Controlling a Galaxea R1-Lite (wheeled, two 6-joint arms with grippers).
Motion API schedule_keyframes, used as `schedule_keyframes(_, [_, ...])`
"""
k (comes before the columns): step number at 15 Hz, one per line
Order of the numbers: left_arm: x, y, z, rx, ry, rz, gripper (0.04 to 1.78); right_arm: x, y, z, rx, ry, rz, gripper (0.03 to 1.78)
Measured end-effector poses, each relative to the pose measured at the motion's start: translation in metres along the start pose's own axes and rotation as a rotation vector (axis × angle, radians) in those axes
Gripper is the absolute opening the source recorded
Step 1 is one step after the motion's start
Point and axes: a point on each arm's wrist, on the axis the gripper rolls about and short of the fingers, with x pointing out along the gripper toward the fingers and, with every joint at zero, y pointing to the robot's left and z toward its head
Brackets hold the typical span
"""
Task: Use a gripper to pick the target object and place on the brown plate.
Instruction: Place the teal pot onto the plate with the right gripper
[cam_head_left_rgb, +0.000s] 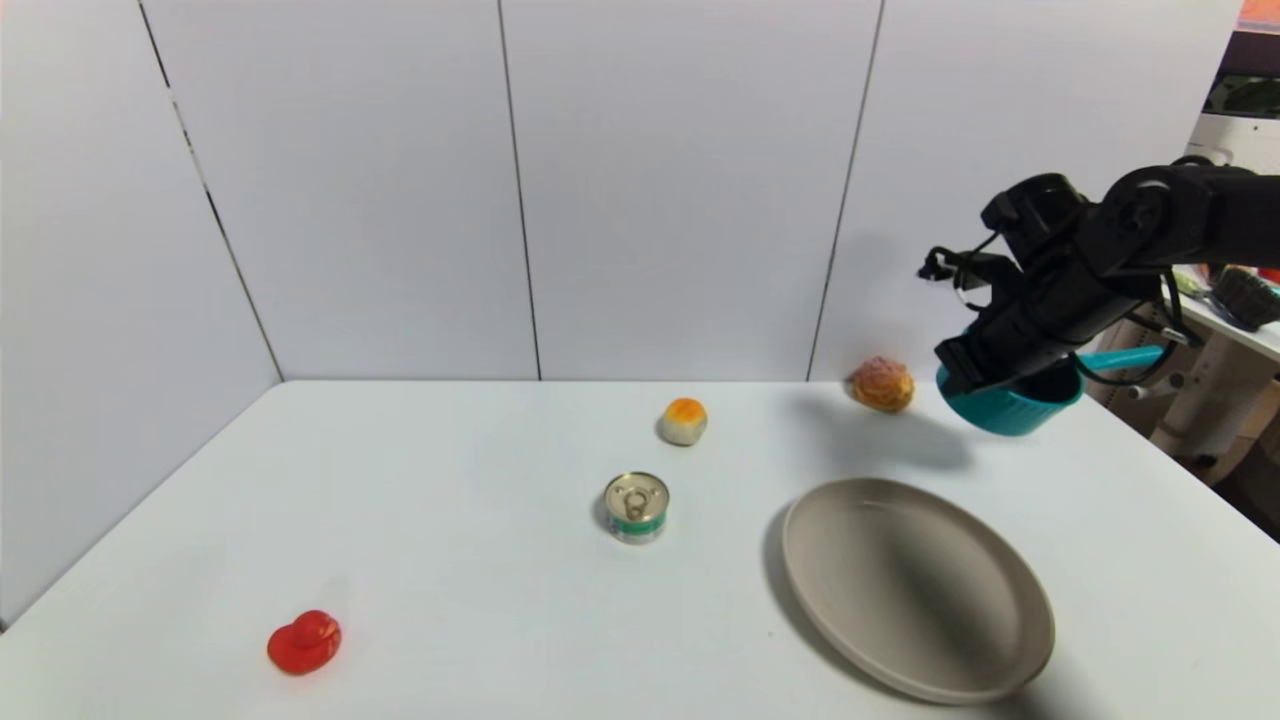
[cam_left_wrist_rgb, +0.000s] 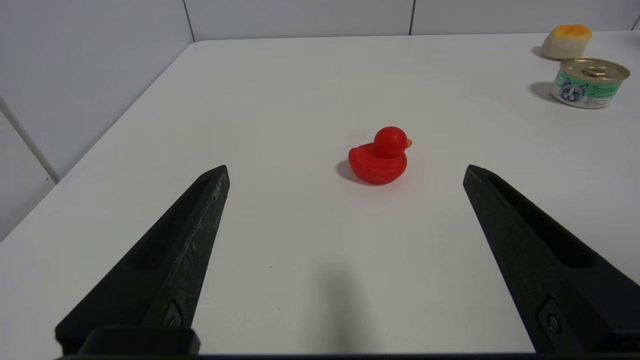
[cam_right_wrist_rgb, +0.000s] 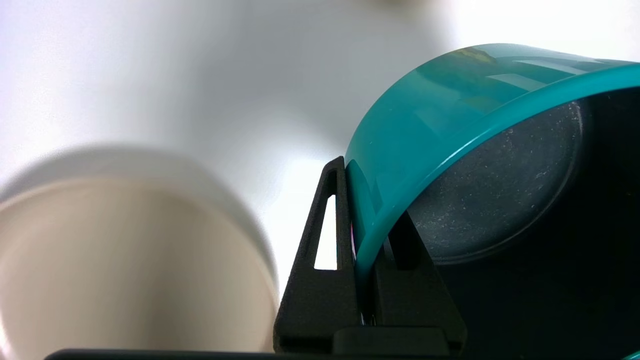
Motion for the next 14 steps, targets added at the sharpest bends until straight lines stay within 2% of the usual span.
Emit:
schedule_keyframes(4, [0.0, 0.0, 0.0, 0.0, 0.0, 0.0, 1.69, -0.036, 0.029, -0.025, -0.049, 0.004, 0.043, 0.13])
schedule_keyframes(7, [0.0, 0.0, 0.0, 0.0, 0.0, 0.0, 1.69, -0.053, 0.051, -0.052, -0.086, 0.03, 0.123, 0.13])
schedule_keyframes(10, [0.0, 0.0, 0.0, 0.0, 0.0, 0.0, 1.69, -0.056, 0.073, -0.071, -0.138, 0.05, 0.166, 0.13])
schedule_keyframes(14, [0.0, 0.0, 0.0, 0.0, -0.001, 0.0, 1.69, -0.044, 0.099, -0.085, -0.211, 0.028, 0.204, 0.13])
